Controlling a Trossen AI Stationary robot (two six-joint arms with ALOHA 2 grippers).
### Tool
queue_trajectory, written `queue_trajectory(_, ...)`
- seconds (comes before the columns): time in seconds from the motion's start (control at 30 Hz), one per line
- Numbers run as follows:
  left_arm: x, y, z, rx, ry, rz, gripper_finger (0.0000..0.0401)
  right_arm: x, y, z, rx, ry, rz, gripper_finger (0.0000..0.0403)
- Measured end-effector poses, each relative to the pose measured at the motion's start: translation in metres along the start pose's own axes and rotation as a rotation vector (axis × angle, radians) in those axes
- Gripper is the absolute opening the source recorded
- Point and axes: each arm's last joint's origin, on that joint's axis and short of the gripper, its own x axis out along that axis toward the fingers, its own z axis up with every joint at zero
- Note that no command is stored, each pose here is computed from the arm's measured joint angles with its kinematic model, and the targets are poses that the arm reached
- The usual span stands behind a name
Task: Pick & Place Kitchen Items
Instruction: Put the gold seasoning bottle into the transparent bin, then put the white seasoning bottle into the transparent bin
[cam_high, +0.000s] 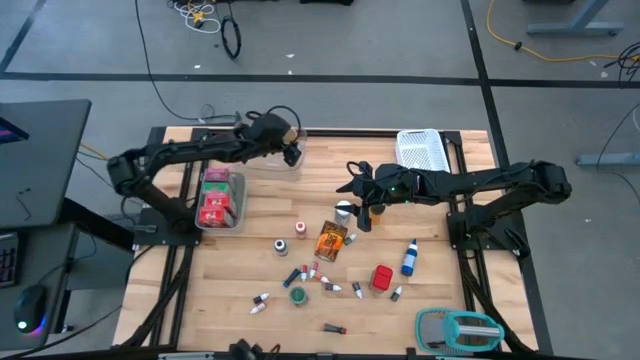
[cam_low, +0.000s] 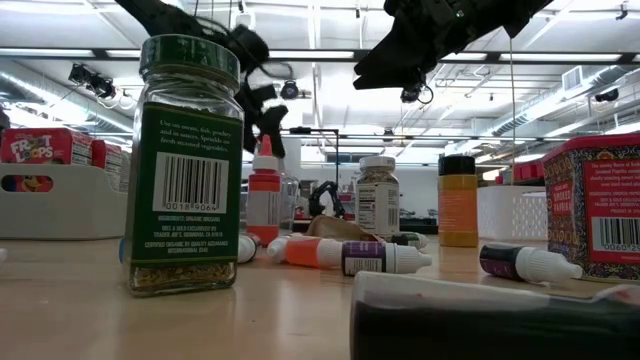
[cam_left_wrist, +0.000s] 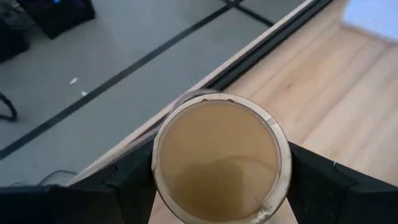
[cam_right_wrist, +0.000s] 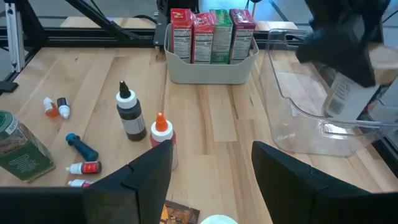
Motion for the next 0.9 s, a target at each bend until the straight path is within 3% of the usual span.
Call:
queue_trajectory(0.33, 0.049, 0.013, -0.019, -0.036, 0.073, -0.032, 0.0291, 0.0, 0.0, 0.001, 0.0, -0.005, 0.0, 0.023)
queue_trajectory(0.5, 0.052, 0.012, -0.02, 0.031, 0.067, -0.058, 0.0314, 0.0, 0.0, 0.001, 0.002, -0.005, 0.0, 0.023)
queue_trajectory(0.67, 0.051, 0.012, -0.018, 0.097, 0.065, 0.003, 0.0335, 0.0, 0.0, 0.001, 0.006, -0.005, -0.001, 0.023)
queue_trajectory(0.9, 0.033, 0.006, 0.001, 0.11, 0.017, -0.036, 0.0337, 0.001, -0.002, 0.0, -0.039, 0.007, -0.111, 0.023)
